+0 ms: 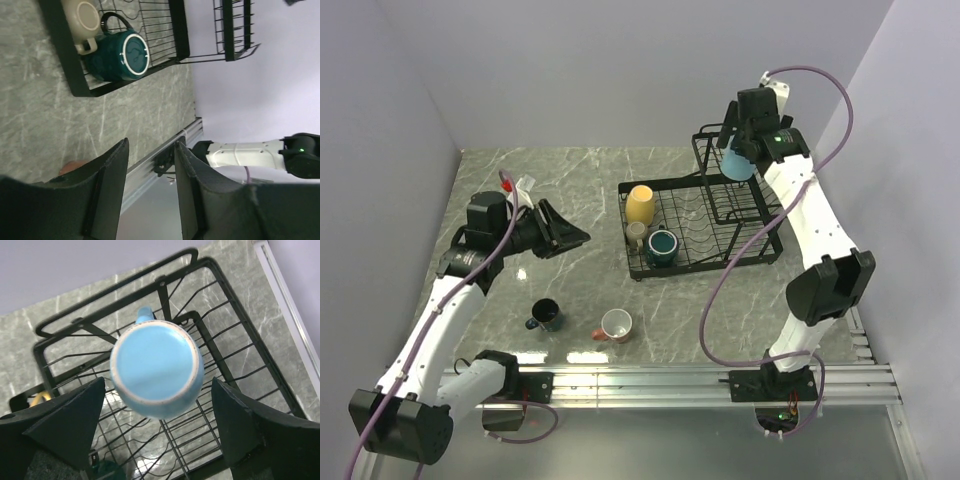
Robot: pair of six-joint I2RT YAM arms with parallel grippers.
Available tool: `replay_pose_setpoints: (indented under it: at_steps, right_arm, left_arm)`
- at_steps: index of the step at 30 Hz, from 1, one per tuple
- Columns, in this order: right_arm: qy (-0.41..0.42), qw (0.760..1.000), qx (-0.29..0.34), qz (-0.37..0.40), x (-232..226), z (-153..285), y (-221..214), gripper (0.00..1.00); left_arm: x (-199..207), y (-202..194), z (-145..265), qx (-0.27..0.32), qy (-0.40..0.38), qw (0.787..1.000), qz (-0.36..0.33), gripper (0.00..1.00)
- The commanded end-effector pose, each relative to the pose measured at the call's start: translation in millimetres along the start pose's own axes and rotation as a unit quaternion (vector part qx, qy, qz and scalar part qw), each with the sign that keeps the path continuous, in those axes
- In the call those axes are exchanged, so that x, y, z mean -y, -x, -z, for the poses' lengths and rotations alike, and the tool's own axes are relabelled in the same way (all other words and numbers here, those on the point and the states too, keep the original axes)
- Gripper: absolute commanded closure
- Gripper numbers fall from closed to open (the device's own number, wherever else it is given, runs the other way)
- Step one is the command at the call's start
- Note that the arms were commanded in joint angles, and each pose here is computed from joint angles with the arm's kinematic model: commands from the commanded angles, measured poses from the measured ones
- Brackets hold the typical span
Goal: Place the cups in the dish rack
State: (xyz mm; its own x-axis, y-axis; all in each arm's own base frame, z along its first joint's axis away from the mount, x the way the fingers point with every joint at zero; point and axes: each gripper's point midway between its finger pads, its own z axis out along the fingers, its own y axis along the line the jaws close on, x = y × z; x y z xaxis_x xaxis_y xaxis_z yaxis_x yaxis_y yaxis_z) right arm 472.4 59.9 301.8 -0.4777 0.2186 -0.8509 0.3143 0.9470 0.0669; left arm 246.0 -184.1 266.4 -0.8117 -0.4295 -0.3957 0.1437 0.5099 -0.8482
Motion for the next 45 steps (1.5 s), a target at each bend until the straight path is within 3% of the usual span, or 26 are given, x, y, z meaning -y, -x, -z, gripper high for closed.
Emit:
replay_pose_setpoints:
  at_steps: [1, 6, 13, 18, 24, 38, 45]
  right_arm:
    - [0.031, 0.997, 0.071, -0.026, 1, 50, 54, 0.07]
    - [0.041, 0.995, 0.081, -0.034, 6, 70, 63, 0.05]
    - [0.078, 0.990, 0.094, -0.076, 19, 122, 63, 0.03]
    - [0.132, 0.985, 0.073, -0.087, 9, 151, 37, 0.02]
    - [0.150, 0.984, 0.042, -0.084, 11, 169, -5, 0.02]
    - [0.137, 0.987, 0.044, -0.073, 38, 186, -24, 0.00]
    - [0.133, 0.988, 0.045, -0.068, 42, 189, -25, 0.00]
  left_arm:
    - [-3, 3, 5, 0.005, 0.037, 0.999, -0.030, 0.53]
    - [-21, -5, 6, -0.010, 0.088, 0.995, -0.044, 0.52]
    - [-49, -49, -3, -0.082, 0.144, 0.985, -0.055, 0.51]
    - [-59, -90, -23, -0.129, 0.167, 0.976, -0.054, 0.52]
    - [-79, -132, -39, -0.181, 0.224, 0.952, -0.098, 0.53]
    - [-111, -144, -55, -0.192, 0.302, 0.923, -0.145, 0.54]
    - [-120, -155, -56, -0.213, 0.310, 0.913, -0.157, 0.64]
